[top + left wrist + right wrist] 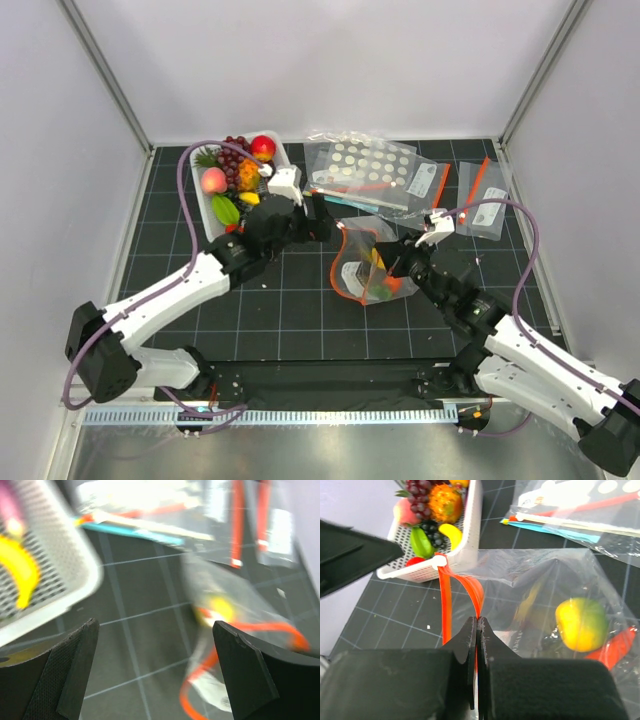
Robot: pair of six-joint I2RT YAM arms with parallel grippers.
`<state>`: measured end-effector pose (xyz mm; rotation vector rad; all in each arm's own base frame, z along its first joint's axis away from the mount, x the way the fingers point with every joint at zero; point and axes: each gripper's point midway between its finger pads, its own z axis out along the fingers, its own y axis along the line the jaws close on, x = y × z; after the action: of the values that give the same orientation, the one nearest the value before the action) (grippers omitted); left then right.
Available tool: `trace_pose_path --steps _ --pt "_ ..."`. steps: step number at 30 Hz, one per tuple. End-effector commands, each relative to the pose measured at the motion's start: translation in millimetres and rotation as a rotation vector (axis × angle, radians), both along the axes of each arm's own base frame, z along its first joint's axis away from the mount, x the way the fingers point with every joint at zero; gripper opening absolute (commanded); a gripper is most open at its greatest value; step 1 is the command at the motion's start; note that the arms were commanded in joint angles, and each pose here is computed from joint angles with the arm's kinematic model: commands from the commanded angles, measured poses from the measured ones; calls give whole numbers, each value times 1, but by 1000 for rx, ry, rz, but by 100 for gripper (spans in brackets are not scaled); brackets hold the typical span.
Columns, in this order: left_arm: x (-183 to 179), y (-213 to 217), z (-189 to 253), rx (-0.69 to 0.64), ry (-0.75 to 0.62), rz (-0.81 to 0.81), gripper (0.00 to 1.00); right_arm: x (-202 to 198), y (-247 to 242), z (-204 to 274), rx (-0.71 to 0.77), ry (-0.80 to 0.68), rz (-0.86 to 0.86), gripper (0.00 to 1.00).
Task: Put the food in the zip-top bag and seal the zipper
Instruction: Place the fake fruit in the zipper food storage bag, then pick up the fake fruit from the bin.
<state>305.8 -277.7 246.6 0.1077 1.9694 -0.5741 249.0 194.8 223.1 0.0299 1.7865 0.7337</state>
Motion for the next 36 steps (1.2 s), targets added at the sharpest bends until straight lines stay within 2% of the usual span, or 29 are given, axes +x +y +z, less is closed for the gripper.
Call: trace_pose_path --steps 1,8,14,17,22,23,28,29,32,33,35,36 --pt "20 32 -22 -7 112 131 100 8 -5 25 38 -37 -57 1" --pt "52 89 -45 1 180 321 100 8 -6 23 32 -32 -63 1" --pt "68 118 -52 64 190 424 100 11 -6 19 21 -23 -72 1" --pt "81 127 -53 37 218 469 100 10 -6 21 30 -32 -69 1" --pt "107 122 -66 13 297 467 99 11 -7 19 29 -28 -77 1" --pt "114 125 -80 24 330 475 99 11 -7 17 27 -27 -80 1" --pt "148 123 -84 3 355 480 98 11 -6 17 37 -30 -78 1" --pt "153 122 -100 24 385 485 98 11 -6 16 35 -28 -75 1" --pt "166 119 -108 48 410 489 96 10 -6 19 43 -33 -72 1" --pt "168 119 -127 80 452 492 95 10 -6 19 43 -33 -72 1" --pt "176 119 -131 90 463 508 94 9 -7 21 50 -38 -74 1" --pt "174 121 -149 117 507 516 93 9 -7 21 53 -39 -74 1"
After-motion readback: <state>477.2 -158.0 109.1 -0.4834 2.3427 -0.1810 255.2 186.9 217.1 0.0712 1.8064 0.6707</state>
